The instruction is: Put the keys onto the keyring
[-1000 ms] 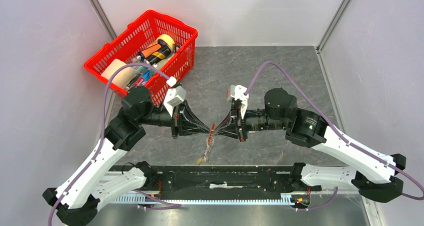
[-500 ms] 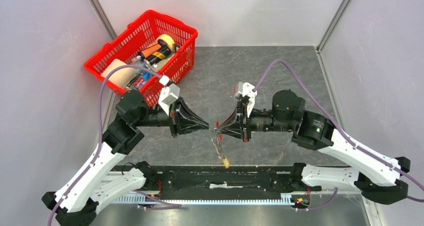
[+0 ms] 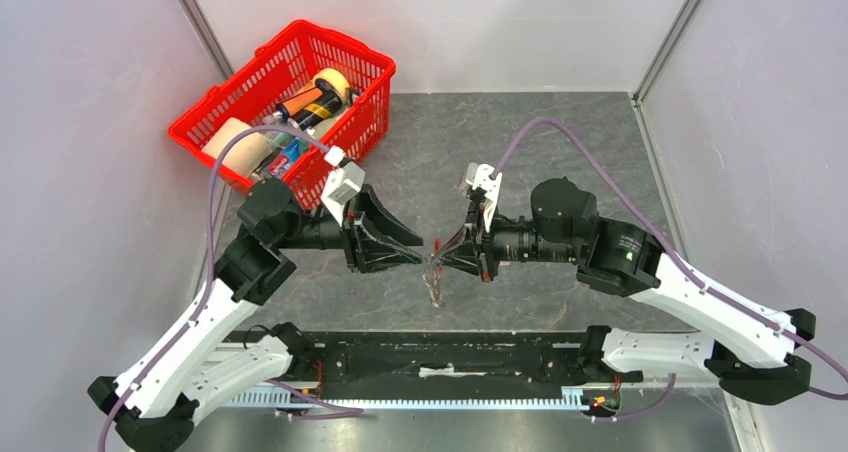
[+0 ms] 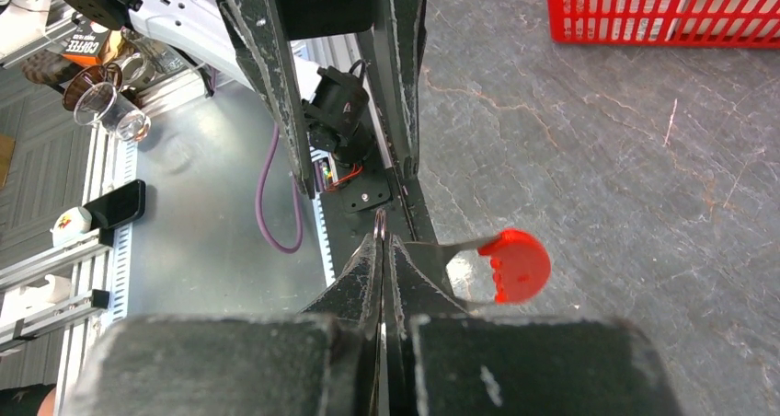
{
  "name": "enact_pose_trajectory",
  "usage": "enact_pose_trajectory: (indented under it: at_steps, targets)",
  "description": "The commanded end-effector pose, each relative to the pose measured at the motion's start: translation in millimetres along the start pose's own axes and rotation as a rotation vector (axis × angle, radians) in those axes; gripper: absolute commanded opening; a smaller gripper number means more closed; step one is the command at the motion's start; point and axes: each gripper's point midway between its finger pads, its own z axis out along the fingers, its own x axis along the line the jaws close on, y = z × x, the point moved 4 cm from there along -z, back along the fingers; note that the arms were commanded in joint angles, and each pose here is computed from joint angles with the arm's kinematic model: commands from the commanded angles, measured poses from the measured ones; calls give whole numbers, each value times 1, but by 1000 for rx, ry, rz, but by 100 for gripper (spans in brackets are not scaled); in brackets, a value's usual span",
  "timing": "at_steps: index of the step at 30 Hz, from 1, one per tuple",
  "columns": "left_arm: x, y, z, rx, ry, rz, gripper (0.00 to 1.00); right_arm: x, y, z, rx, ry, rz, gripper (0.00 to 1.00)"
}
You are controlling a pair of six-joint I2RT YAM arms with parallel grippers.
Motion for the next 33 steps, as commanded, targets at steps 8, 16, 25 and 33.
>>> enact_pose_trajectory:
  at_steps: [8, 16, 25, 33]
  targets:
    - [-3, -5, 5, 27, -83, -27, 50, 15, 29, -10, -18, 32, 15, 0]
    - [-4, -6, 7, 34, -101, -26, 46, 16, 30, -7, -3, 36, 29, 0]
    - [-5, -10, 9, 45, -118, -31, 27, 19, 36, -7, -20, 52, 31, 0]
    - [-3, -15, 8, 59, -110, -40, 25, 22, 41, -9, -30, 66, 29, 0]
